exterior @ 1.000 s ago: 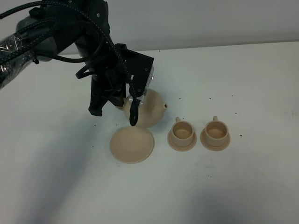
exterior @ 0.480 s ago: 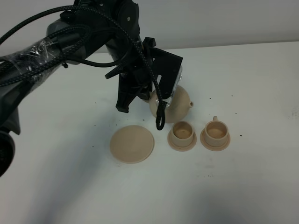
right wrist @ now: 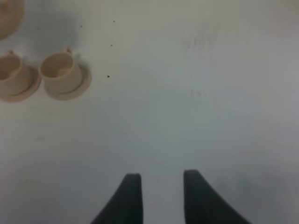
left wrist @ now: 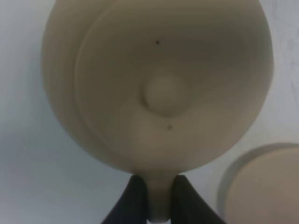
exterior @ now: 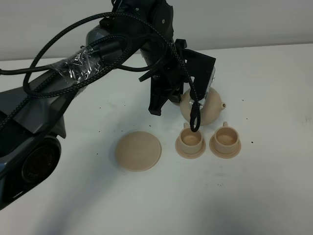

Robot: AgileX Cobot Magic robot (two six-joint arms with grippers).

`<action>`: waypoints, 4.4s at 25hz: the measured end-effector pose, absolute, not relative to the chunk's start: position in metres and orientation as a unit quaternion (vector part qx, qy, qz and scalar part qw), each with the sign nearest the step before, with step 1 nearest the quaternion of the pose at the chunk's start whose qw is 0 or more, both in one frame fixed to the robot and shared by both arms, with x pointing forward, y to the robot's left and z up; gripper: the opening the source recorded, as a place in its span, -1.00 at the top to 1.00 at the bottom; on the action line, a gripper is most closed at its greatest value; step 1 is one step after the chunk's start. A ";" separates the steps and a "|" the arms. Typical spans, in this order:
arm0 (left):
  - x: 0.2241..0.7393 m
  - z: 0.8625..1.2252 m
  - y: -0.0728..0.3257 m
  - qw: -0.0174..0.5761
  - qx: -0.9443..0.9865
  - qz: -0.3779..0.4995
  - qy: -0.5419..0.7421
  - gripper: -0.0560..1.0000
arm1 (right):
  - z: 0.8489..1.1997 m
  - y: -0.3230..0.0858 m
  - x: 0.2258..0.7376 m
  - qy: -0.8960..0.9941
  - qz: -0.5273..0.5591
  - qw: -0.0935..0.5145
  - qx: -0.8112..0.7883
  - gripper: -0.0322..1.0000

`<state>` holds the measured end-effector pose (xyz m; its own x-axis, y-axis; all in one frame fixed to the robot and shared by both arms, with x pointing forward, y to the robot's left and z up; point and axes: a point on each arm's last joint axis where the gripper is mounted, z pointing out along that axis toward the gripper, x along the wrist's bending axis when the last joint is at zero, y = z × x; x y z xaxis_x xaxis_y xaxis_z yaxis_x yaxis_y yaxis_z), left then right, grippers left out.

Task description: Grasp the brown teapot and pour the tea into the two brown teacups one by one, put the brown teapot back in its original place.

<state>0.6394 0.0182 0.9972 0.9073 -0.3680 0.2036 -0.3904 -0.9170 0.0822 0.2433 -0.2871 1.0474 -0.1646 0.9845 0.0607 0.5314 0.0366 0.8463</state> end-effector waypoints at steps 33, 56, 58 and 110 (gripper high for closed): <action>0.641 0.975 0.002 0.055 0.972 0.094 -0.208 0.65 | 1.047 -0.287 0.243 0.658 0.387 0.292 0.576 0.48; 0.650 0.981 -0.006 -0.025 0.944 0.201 -0.261 0.65 | 1.047 -0.287 0.243 0.658 0.387 0.292 0.576 0.48; 0.649 0.982 -0.008 -0.032 0.940 0.208 -0.270 0.65 | 1.047 -0.287 0.243 0.658 0.387 0.292 0.576 0.48; 0.624 0.989 -0.042 -0.149 0.845 0.246 -0.450 0.65 | 1.047 -0.287 0.243 0.658 0.387 0.292 0.576 0.48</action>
